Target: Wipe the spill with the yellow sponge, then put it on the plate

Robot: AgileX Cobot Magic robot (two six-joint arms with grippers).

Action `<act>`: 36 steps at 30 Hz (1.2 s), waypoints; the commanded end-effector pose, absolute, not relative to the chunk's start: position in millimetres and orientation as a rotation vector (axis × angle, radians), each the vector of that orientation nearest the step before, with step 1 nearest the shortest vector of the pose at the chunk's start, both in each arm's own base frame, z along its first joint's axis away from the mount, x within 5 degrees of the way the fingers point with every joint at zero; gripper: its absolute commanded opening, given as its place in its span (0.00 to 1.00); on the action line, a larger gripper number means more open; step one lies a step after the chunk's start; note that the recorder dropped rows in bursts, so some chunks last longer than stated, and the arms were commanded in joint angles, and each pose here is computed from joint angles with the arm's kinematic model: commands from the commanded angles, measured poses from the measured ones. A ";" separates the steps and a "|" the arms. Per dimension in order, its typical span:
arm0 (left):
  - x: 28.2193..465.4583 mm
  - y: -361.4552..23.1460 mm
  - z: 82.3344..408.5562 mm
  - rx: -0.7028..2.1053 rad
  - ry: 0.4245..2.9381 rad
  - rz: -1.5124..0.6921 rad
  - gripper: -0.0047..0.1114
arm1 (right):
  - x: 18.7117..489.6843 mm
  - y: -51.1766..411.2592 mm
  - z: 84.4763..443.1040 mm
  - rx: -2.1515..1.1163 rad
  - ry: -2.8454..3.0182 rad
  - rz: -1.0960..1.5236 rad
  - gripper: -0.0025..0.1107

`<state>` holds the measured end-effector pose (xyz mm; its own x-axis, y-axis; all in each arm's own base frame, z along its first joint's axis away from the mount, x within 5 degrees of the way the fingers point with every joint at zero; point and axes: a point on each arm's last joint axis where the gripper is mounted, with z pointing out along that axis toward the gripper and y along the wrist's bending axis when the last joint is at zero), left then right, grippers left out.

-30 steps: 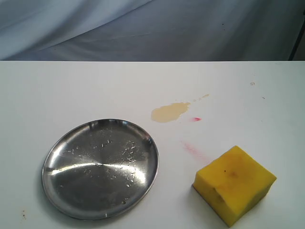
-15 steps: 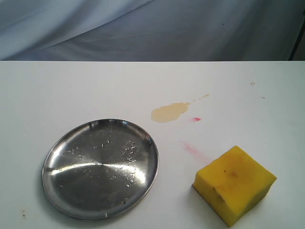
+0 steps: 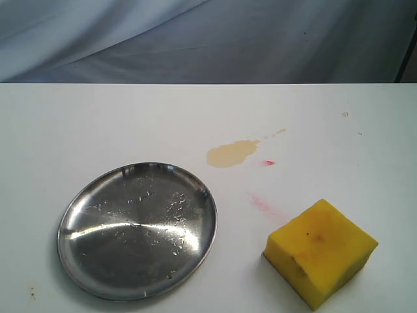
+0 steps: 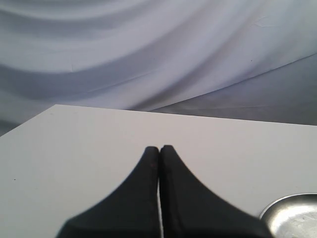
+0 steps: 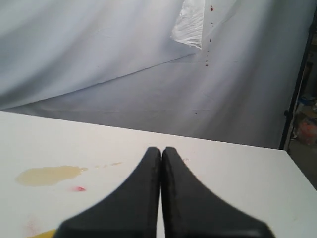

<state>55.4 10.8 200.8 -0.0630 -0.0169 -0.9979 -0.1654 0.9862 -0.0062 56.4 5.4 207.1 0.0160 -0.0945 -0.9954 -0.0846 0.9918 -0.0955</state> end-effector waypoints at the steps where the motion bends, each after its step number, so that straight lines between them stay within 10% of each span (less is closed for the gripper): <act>1: 55.3 10.5 199.3 -0.137 1.632 0.118 0.04 | 56.0 3.9 213.2 -0.077 1.482 0.028 0.02; 19: 55.3 10.5 199.3 -0.138 1.632 0.116 0.04 | 19.7 -4.2 321.7 0.002 0.960 -0.007 0.02; 36: 55.3 10.5 199.3 -0.138 1.632 0.116 0.04 | 67.5 10.6 339.6 -0.140 1.542 0.070 0.02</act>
<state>55.4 10.8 200.8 -0.0630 -0.0169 -0.9979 -0.1654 0.9862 -0.0062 58.6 8.2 339.0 0.1333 -0.0245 -0.9908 -0.1101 0.9931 -0.0393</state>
